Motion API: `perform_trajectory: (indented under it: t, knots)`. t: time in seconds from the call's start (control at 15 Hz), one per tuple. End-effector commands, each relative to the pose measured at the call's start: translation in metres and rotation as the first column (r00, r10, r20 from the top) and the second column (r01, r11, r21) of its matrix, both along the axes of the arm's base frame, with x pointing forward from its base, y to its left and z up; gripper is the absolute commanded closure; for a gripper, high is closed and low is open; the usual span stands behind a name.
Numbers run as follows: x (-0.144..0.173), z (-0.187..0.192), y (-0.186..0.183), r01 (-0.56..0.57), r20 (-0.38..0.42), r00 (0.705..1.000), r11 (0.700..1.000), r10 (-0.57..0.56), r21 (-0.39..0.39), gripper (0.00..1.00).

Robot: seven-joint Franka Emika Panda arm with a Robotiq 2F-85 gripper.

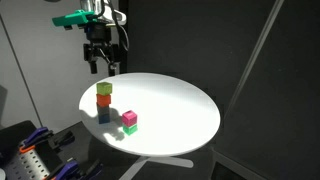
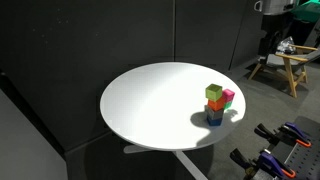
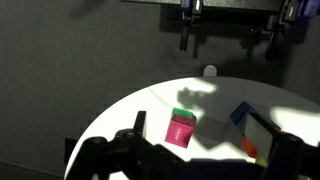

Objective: Remove the purple toy block from top of the dark green toy block

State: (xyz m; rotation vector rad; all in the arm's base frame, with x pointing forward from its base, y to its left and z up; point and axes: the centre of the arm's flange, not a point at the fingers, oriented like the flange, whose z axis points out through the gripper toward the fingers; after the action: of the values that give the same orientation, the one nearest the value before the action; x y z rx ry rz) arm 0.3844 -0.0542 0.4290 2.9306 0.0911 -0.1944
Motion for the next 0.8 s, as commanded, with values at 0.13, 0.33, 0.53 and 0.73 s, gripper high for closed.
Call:
perform_trajectory:
  t: [0.13,0.33,0.53,0.73]
  knots:
    - [0.000,0.000,0.000,0.000,-0.001,1.000,1.000,0.000,0.000,0.00]
    - [0.000,0.000,0.000,0.000,-0.001,1.000,1.000,0.000,0.000,0.00]
    - [0.001,0.000,0.000,-0.003,-0.004,1.000,1.000,0.003,0.004,0.00]
    - [0.012,0.003,0.002,-0.005,0.023,1.000,0.999,0.004,0.039,0.00]
